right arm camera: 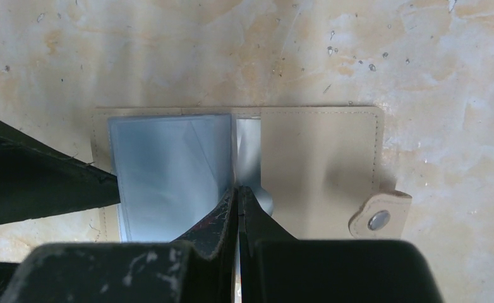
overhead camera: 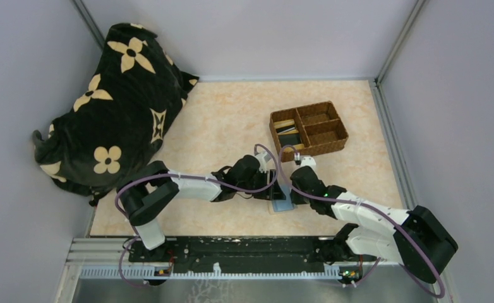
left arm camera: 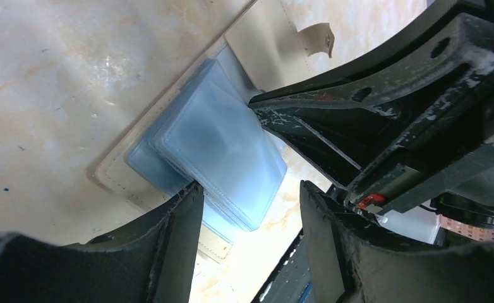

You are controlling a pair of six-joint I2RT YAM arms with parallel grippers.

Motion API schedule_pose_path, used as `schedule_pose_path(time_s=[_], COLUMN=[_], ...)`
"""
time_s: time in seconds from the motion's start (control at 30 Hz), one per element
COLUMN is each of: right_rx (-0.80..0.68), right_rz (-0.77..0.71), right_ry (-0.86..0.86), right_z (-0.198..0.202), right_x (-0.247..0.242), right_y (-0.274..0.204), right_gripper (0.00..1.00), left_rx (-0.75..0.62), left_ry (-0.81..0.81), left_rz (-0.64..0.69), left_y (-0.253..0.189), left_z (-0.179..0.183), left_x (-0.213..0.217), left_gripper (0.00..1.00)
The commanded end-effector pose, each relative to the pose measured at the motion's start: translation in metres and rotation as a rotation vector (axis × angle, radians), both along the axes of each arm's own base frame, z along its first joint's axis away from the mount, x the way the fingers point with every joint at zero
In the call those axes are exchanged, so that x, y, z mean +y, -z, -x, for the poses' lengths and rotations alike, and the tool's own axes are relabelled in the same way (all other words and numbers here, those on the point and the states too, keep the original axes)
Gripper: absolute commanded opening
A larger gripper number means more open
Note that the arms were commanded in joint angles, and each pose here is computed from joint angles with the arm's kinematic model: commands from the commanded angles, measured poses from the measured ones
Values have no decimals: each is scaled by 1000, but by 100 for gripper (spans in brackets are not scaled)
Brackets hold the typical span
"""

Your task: Take the credit cards out of the card holder

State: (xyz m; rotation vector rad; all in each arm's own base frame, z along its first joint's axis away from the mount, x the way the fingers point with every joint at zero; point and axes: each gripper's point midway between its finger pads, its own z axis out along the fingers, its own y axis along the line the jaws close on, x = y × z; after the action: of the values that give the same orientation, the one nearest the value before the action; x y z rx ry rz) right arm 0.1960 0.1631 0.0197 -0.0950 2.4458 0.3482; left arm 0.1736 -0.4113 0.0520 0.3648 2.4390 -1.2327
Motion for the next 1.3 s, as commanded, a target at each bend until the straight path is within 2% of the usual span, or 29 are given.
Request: schedule_pose_path(time_s=[0.0,0.33,0.9,1.27], right_rx=[12,29,-33,-158], right_rz=[-111,-135,-171,-111], right_ry=[-53,-59,-49,116], right_z=[5,9,10,-2], right_x=[23,26,21,-19], right_y=[-12,-10,-42,-86], right_gripper=[0,0,0,0], left_rx=[-88,-90,-61,-46], left_ry=[64,50,78,84], left_rz=[198,207,206,209], left_y=[-69,-70,-55,-50], left_z=[3,2,1,4], left_x=[-33,-32,-47,-48], left_gripper=[63,63,63,63])
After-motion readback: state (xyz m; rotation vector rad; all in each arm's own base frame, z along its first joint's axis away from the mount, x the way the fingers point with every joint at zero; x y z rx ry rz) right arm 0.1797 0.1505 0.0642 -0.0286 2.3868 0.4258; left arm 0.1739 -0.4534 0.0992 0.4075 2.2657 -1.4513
